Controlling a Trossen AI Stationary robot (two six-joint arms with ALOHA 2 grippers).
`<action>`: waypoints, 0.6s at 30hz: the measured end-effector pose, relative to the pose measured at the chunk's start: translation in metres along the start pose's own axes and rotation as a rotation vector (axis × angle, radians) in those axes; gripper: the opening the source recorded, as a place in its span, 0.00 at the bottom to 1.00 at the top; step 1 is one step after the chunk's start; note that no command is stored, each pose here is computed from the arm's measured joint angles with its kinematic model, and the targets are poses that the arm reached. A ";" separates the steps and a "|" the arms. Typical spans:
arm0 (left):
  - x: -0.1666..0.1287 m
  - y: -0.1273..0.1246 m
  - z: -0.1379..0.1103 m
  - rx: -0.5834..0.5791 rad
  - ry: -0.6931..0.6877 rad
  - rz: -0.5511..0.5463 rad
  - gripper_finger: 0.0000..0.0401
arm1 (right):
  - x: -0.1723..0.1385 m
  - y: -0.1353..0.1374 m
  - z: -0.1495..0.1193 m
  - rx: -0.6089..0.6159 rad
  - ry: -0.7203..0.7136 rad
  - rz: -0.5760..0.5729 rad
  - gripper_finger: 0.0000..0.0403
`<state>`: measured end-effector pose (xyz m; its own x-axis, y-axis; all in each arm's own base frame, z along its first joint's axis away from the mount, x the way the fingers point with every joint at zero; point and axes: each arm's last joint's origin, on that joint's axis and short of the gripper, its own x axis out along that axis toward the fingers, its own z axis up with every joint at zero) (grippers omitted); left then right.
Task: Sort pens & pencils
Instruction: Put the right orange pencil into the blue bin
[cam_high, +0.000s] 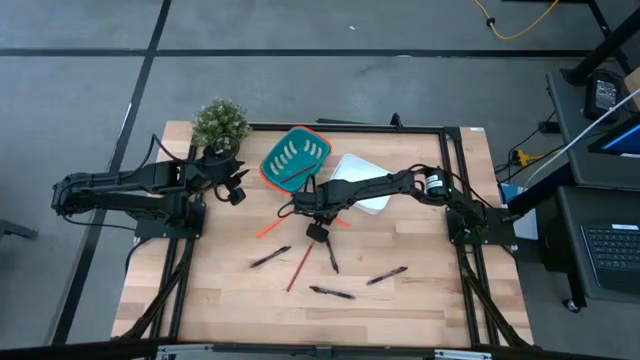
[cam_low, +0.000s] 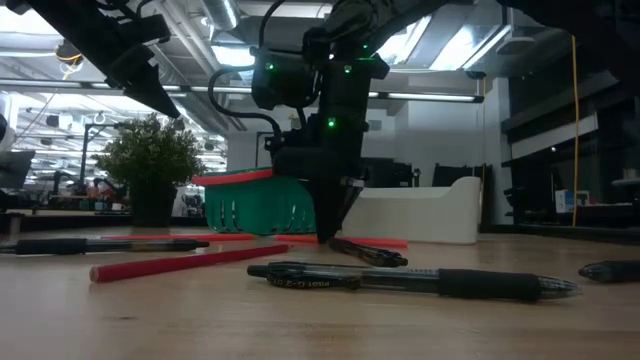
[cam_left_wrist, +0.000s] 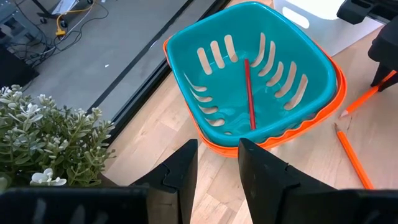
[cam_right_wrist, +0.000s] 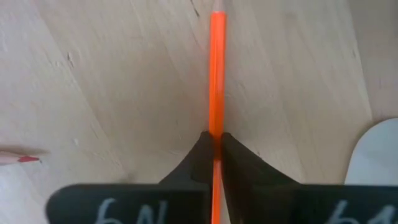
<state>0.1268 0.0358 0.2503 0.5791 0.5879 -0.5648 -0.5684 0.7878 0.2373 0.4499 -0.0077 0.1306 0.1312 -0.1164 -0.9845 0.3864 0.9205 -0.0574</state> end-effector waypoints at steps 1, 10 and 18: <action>0.000 0.000 0.000 0.000 0.000 0.000 0.27 | 0.000 0.000 0.000 0.005 0.001 0.000 0.04; 0.000 0.000 0.000 0.000 0.000 0.000 0.27 | -0.003 0.003 0.000 0.004 0.003 -0.001 0.03; 0.000 0.000 0.000 0.000 0.000 0.000 0.27 | -0.011 0.008 0.003 -0.010 -0.003 -0.022 0.02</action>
<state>0.1268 0.0358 0.2503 0.5791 0.5879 -0.5648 -0.5684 0.7878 0.2373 0.4540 0.0002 0.1413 0.1253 -0.1379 -0.9825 0.3798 0.9215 -0.0809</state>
